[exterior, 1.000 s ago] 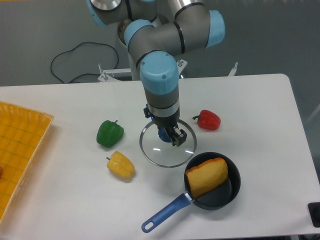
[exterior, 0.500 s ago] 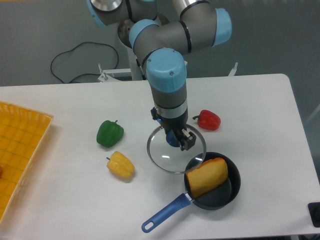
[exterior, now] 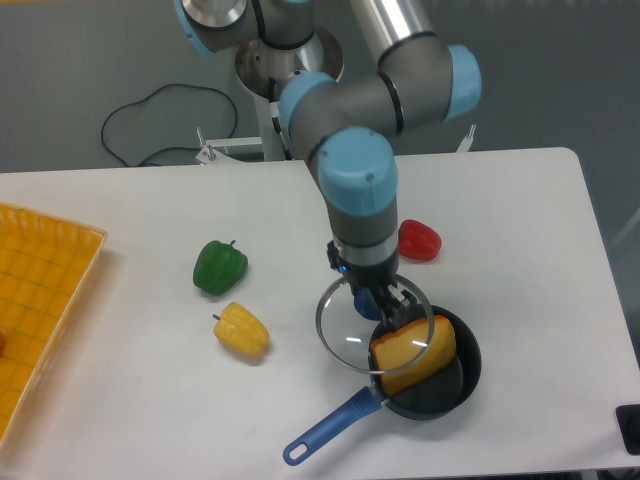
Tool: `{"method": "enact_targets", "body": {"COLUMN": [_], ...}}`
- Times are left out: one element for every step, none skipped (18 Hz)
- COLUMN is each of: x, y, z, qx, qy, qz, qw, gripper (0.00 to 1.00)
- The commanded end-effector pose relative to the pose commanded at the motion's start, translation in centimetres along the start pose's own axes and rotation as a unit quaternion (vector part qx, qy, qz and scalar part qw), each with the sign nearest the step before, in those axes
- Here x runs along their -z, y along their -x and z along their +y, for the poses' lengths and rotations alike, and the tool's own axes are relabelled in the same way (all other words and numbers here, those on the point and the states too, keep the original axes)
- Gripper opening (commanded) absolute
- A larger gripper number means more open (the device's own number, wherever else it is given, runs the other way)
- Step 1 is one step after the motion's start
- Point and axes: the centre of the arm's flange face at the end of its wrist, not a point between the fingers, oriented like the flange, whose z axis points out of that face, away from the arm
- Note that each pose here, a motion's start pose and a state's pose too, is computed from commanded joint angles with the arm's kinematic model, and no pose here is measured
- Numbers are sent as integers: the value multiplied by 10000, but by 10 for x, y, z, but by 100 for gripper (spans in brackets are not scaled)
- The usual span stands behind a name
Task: Close the pot lid
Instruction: 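Carry the glass lid over the black saucepan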
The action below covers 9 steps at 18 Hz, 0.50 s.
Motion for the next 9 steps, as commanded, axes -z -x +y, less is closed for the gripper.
{"method": "enact_targets", "body": {"x": [2, 4, 3, 6, 10, 10, 6, 1, -5], "y": [4, 10, 11, 15, 18, 19, 20, 21, 23], "z": [5, 14, 17, 22, 23, 22, 22, 21, 20], "qx": [32, 108, 139, 186, 211, 211, 210, 209, 216], "qy": [-12, -15, -32, -88, -165, -177, -178, -162, -150], "qz": [-25, -28, -13, -25, -49, -61, -37, -10, 2], "qw": [10000, 9999, 9999, 9998, 9996, 9996, 9996, 9996, 9997], "gripper": [30, 30, 30, 29, 29, 29, 29, 29, 29]}}
